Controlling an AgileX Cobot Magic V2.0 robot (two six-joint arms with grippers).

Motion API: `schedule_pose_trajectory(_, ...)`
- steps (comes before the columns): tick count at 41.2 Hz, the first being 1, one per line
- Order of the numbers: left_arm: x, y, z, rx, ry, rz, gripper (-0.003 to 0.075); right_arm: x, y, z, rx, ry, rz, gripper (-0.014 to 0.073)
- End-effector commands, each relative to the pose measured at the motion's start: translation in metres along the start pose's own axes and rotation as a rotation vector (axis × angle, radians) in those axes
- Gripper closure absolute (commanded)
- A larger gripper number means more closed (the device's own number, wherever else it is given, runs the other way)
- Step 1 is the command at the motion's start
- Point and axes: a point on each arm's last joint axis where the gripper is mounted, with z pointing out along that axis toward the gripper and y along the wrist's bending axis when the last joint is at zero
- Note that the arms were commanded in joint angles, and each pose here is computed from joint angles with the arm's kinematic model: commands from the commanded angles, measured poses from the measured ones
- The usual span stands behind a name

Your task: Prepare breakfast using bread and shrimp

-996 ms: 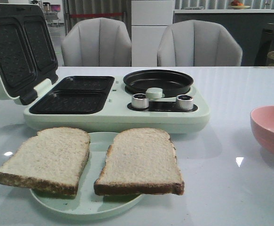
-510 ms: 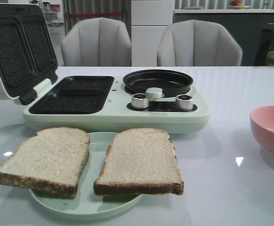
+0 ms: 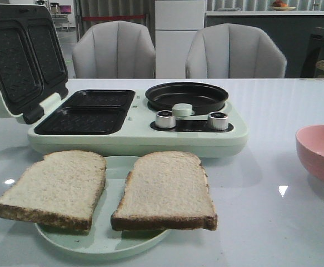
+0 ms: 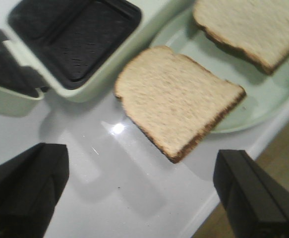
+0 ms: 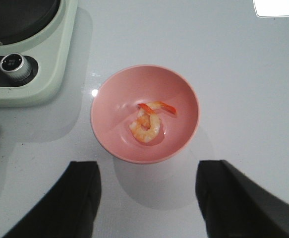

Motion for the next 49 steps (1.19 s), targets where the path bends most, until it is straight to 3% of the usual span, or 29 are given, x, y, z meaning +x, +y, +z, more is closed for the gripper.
schedule_pose_trajectory(1, -0.014, -0.009, 0.011, 0.000, -0.025, 0.120, 0.0085, -0.016, 0.000, -0.006, 0.003, -0.105, -0.005, 0.0067)
schedule_pose_trajectory(9, -0.019, -0.025, 0.043, -0.130, 0.128, 0.303, 0.0126, -0.016, 0.000, -0.006, 0.003, -0.105, -0.005, 0.0067)
schedule_pose_trajectory(18, -0.020, -0.044, 0.081, -0.130, 0.216, 0.526, 0.0141, -0.016, 0.000, -0.006, 0.003, -0.105, -0.005, 0.0067)
schedule_pose_trajectory(26, -0.013, -0.052, 0.103, -0.113, 0.285, 0.606, 0.0141, -0.016, 0.000, -0.006, 0.003, -0.105, -0.005, 0.0067)
schedule_pose_trajectory(36, -0.012, -0.054, 0.121, -0.181, 0.294, 0.600, 0.0148, -0.016, 0.000, -0.006, 0.003, -0.105, -0.005, 0.0067)
schedule_pose_trajectory(49, -0.010, -0.056, 0.126, -0.190, 0.309, 0.620, 0.0374, -0.016, 0.000, -0.006, 0.003, -0.105, -0.005, 0.0067)
